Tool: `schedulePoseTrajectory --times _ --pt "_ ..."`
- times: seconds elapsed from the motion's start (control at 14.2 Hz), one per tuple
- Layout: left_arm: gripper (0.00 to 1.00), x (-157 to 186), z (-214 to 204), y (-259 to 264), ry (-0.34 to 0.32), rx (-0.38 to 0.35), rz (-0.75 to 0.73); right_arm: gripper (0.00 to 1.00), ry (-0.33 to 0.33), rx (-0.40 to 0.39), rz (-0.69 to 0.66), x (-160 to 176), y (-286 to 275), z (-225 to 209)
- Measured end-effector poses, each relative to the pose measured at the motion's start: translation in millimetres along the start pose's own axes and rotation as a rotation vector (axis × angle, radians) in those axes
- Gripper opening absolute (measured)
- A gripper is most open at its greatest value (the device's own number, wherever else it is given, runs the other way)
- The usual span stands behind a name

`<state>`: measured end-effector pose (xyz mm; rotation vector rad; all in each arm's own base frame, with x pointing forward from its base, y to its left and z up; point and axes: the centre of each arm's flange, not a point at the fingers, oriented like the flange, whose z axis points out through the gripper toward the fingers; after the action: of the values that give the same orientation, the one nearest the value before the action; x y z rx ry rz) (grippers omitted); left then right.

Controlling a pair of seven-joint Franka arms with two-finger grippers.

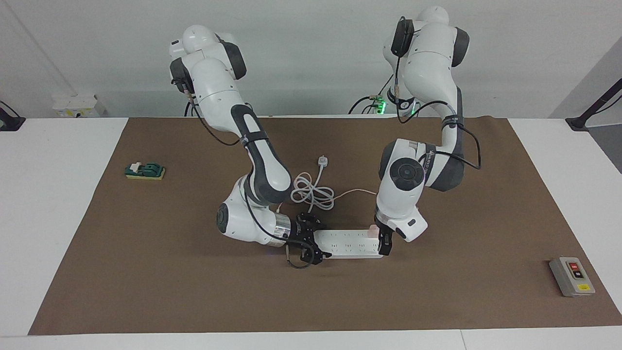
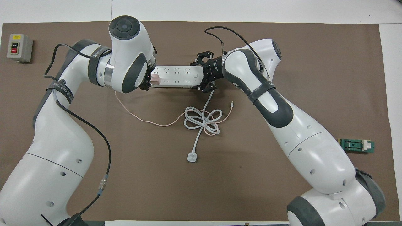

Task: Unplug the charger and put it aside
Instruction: 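Grasp the pink charger with the left gripper while the right gripper holds the strip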

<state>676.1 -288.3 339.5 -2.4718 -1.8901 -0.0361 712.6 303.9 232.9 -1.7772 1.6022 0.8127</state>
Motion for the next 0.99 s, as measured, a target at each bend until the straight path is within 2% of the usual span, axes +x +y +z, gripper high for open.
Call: schedulePoseTrajectory --times 0.28,0.35,0.42,0.49,0.71,0.99 --pt "0.96 -1 -1 0 -0.009 -0.004 -0.004 0.94 0.001 0.003 -0.008 0 0 0" --pt "0.91 -1 -1 0 -0.011 -0.005 -0.004 0.94 0.001 0.003 -0.008 0 0 0" --pt "0.82 -1 -1 0 -0.011 -0.004 -0.004 0.94 0.001 0.003 -0.008 0 0 0" --pt "0.65 -1 0 -2 -0.011 0.011 -0.005 0.94 0.001 0.004 -0.008 0 0 0" --pt "0.31 -1 -3 -11 -0.01 0.038 -0.008 0.94 0.001 0.005 -0.008 0 0 0" --pt "0.3 0 -2 -11 -0.01 0.037 -0.02 0.94 0.001 0.005 -0.008 0 0 0"
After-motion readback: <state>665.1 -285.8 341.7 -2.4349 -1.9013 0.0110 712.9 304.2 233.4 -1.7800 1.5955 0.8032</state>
